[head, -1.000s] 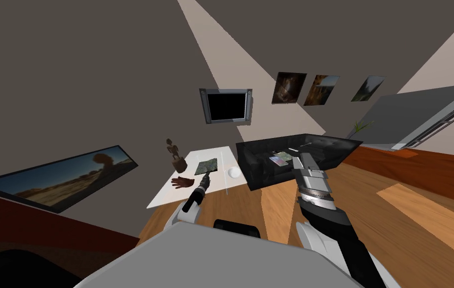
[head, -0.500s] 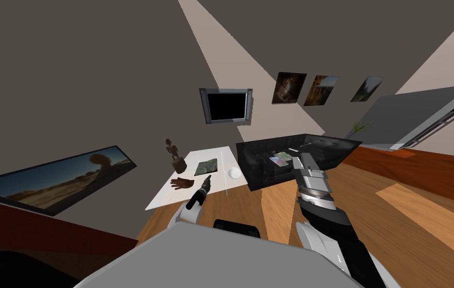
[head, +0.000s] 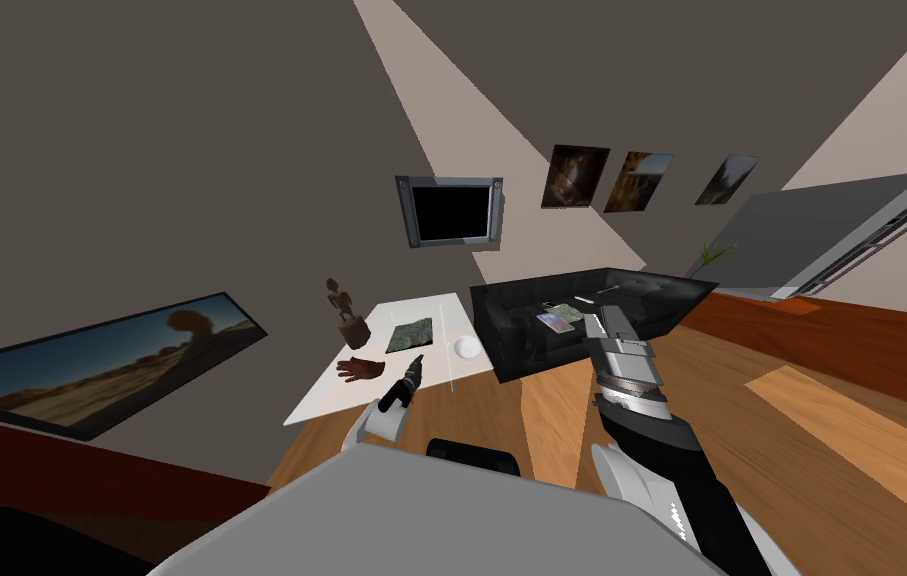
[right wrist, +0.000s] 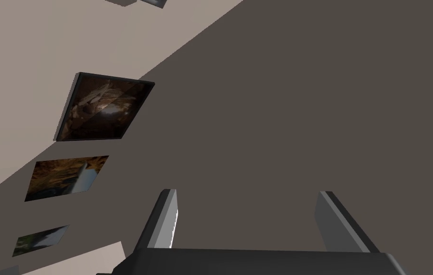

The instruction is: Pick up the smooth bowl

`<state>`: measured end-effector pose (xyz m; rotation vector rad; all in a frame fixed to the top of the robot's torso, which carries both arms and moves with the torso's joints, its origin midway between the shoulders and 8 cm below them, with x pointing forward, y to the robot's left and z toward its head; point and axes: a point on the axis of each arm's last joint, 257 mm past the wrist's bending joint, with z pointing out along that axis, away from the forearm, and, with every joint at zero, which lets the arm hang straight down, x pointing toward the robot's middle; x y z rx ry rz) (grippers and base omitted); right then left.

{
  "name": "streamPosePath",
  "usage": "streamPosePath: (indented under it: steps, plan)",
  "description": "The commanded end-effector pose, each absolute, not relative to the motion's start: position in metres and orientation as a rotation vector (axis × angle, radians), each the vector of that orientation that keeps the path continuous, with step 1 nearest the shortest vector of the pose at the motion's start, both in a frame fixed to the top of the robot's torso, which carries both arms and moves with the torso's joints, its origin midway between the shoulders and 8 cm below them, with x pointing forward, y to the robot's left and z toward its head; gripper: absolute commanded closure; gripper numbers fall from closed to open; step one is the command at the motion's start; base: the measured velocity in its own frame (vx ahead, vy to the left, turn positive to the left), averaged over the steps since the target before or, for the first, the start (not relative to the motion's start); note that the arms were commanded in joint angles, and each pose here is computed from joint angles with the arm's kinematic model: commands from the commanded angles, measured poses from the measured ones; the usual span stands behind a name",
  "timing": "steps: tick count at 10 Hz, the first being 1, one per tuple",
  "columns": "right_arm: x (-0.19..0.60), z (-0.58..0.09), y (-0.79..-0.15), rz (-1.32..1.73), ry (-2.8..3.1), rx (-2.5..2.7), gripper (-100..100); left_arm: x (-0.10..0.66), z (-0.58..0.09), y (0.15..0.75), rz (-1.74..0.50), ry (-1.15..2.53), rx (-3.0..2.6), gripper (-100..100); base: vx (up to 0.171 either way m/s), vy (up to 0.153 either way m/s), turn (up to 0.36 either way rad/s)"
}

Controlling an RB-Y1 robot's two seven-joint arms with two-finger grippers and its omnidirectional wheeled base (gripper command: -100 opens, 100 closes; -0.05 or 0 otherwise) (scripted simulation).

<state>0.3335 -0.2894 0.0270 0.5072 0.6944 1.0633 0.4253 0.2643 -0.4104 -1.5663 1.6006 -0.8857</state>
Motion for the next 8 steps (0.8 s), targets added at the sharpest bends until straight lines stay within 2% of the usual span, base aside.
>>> streamPosePath:
  steps: [1, 8]
  plan:
    - [0.334, 0.027, -0.289, 1.063, 0.694, 0.507, 0, 0.424, -0.425, 0.264, -0.850, 1.630, -1.612, -100, 0.028, -0.023, -0.033]
    - [0.334, 0.027, -0.289, 1.063, 0.694, 0.507, 0, 0.420, -0.462, 0.263, -0.723, 1.717, -1.755, -100, 0.033, -0.044, -0.039]
